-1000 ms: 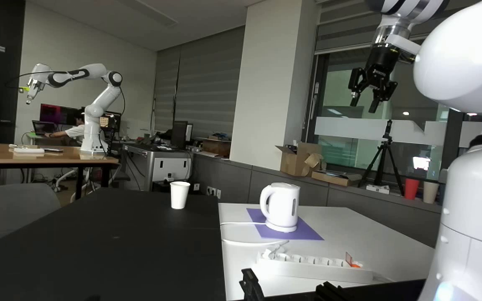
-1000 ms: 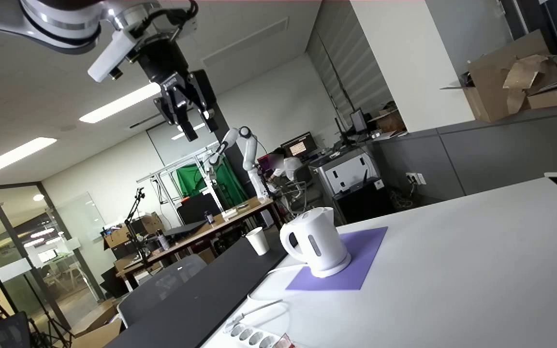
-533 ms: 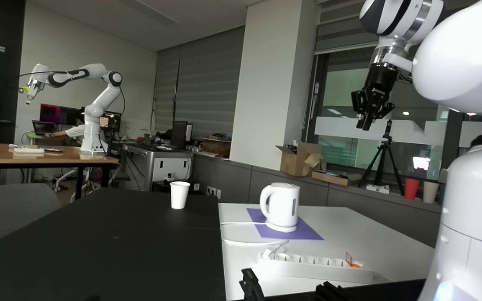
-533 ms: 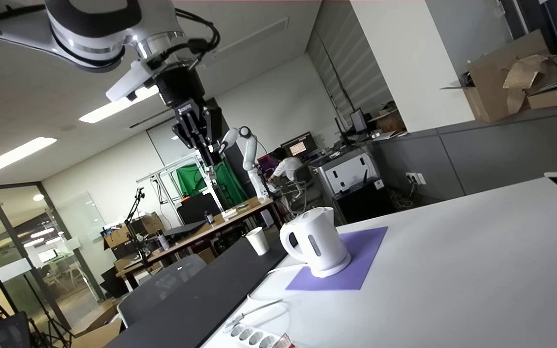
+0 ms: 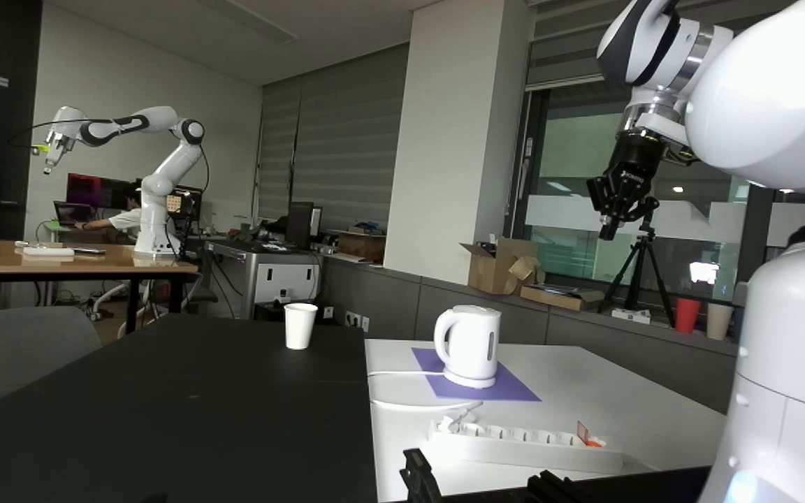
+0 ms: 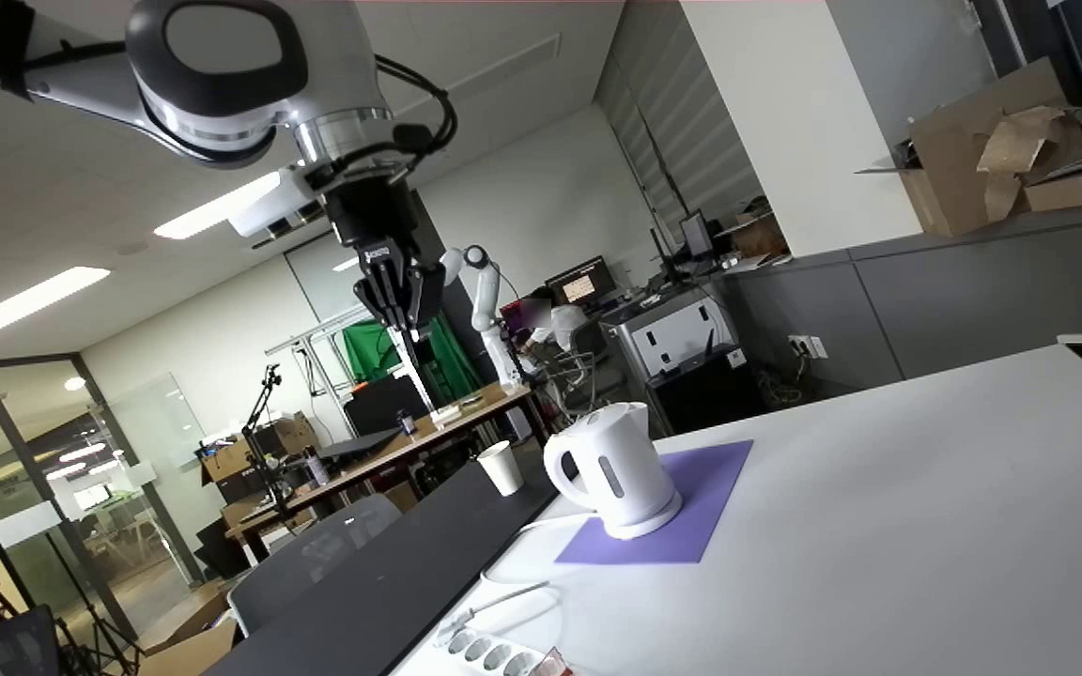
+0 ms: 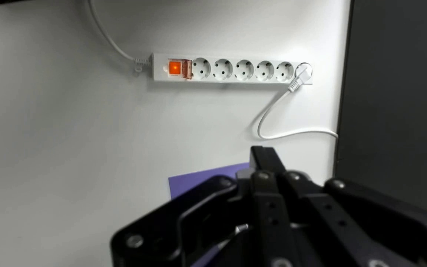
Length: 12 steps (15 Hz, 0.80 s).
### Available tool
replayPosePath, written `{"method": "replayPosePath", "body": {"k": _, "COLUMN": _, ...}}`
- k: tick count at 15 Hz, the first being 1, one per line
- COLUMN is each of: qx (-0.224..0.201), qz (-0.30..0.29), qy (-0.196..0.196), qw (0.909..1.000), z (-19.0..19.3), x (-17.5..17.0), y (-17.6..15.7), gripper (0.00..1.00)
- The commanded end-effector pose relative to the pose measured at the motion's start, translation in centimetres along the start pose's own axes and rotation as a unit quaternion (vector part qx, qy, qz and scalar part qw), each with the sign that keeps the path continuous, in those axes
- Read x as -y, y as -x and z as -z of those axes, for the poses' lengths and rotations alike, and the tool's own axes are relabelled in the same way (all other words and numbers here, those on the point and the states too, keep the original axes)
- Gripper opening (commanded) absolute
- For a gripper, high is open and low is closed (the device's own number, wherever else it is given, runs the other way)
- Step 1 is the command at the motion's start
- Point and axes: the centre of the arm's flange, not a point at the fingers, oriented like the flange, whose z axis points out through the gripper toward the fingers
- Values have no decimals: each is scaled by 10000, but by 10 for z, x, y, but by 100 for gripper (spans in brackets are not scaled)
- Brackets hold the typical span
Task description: Push the switch on the extension cord
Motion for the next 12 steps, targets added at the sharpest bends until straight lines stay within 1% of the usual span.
{"method": "replayPosePath", "body": {"k": 1, "qx": 135, "qz": -124, "qy": -115, "qw": 9998, "z": -17, "x": -9, "y": -1, "gripper": 0}}
{"method": "replayPosePath", "body": {"k": 2, "qx": 233, "qz": -139, "qy": -106, "qw": 9996, "z": -21, "x": -10, "y": -2, "gripper": 0}}
{"method": "replayPosePath", "body": {"k": 3, "qx": 172, "qz": -83, "qy": -31, "qw": 9998, "z": -14, "x": -5, "y": 0, "gripper": 1}}
{"method": "replayPosePath", "body": {"k": 6, "qx": 278, "qz": -113, "qy": -30, "qw": 9995, "z": -23, "x": -8, "y": -1, "gripper": 1}}
{"method": "replayPosePath", "body": {"k": 12, "qx": 280, "qz": -103, "qy": -31, "qw": 9996, "z": -23, "x": -8, "y": -1, "gripper": 1}}
